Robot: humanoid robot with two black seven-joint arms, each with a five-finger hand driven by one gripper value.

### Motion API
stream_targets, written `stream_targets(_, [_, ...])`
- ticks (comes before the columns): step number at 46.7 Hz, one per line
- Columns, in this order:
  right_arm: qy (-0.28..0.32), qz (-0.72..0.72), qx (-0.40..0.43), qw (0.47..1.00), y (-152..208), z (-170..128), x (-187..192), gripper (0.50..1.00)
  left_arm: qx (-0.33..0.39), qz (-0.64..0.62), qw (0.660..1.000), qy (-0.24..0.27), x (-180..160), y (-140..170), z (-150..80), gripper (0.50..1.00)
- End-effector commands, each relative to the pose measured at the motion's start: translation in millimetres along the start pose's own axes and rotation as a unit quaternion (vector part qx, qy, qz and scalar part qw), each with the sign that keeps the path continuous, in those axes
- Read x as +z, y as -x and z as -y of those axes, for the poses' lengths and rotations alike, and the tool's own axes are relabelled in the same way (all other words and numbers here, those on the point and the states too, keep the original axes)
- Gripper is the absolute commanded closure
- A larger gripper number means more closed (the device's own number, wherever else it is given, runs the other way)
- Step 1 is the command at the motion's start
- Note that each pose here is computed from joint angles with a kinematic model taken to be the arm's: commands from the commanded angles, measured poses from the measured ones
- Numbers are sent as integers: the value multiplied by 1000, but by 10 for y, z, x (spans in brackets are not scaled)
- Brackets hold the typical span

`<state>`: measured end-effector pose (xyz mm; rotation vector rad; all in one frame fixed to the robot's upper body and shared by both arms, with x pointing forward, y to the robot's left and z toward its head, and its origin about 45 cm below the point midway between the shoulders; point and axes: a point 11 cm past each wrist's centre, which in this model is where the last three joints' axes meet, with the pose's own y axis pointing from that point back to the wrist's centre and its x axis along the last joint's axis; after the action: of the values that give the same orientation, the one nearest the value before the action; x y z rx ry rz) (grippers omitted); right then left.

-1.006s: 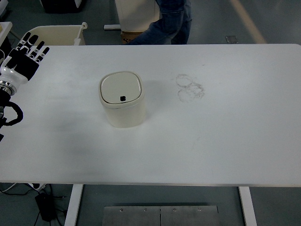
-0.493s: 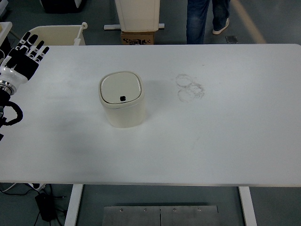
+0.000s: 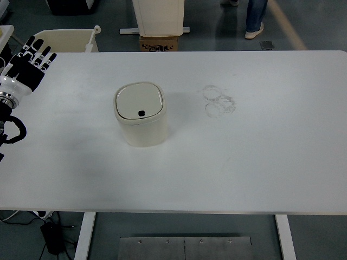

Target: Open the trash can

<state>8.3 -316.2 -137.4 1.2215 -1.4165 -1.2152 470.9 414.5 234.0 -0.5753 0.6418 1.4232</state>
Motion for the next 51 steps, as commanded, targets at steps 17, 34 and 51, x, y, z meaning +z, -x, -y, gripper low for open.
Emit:
stream_targets(17, [0,0,0,1000,0,0,1,509,-6,-3,1000,-2,-33,50,25,500])
stream_targets(34, [0,0,0,1000,0,0,1,507,-9,3,1000,1,26,57,19,500])
stream_targets(51, [0,0,0,1000,0,0,0,507,-34,12,999,8,192,226,62,500])
